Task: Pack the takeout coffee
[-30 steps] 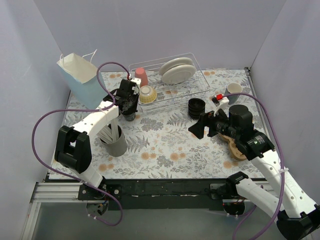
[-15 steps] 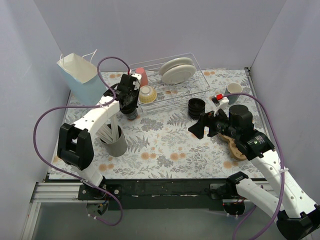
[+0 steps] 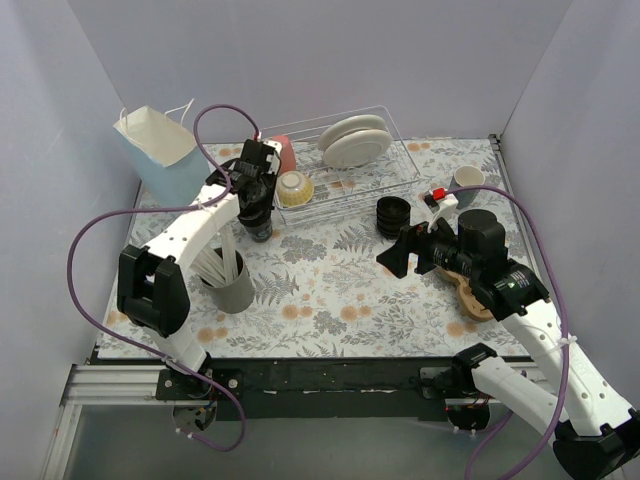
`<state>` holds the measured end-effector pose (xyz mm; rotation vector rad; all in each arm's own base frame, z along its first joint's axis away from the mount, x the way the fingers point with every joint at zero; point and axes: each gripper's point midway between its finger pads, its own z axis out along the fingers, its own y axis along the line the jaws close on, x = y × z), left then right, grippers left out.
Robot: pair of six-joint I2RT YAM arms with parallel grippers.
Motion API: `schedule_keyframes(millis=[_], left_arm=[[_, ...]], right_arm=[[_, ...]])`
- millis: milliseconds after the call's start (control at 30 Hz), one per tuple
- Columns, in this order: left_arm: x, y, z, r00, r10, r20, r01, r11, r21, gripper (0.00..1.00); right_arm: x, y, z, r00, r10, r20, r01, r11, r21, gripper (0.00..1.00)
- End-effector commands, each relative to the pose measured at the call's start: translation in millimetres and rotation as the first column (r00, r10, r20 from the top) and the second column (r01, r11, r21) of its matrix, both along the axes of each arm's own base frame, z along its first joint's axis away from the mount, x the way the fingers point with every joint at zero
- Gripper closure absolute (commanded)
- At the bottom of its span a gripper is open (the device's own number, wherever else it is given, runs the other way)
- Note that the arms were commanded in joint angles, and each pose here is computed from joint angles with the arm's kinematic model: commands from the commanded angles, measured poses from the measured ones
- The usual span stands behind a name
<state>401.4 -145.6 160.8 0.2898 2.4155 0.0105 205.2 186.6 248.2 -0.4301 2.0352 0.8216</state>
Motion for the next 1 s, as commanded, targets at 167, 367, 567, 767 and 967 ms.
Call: schedule_keyframes(millis=[167, 367, 567, 767, 967], left_arm=[[12, 5, 69, 0.991, 0.042, 0.127, -0.042, 0.999, 0.003, 1.00], [11, 4, 116, 0.977, 0.046, 0.208, -0.041, 0.999, -0.030, 1.00], [-14, -21, 153, 0.970, -0.027, 0.241, 0.057, 0.991, -0.119, 1.00], [-59, -62, 152, 0.967, -0.149, 0.208, 0.181, 0.973, -0.145, 1.00], [-128, -129, 114, 0.945, -0.295, 0.139, 0.313, 0.940, -0.136, 1.00]], right_arm=[[4, 3, 16, 0.999, -0.001, 0.036, -0.001, 0.999, 0.036, 0.09], [3, 0, 27, 0.999, -0.022, 0.033, 0.021, 0.999, 0.035, 0.09], [0, -4, 33, 0.999, -0.040, 0.030, 0.039, 0.999, 0.035, 0.09], [-3, -11, 34, 0.997, -0.066, 0.041, 0.065, 0.997, 0.033, 0.09], [-2, -24, 25, 0.990, -0.133, 0.044, 0.133, 0.991, 0.007, 0.10]])
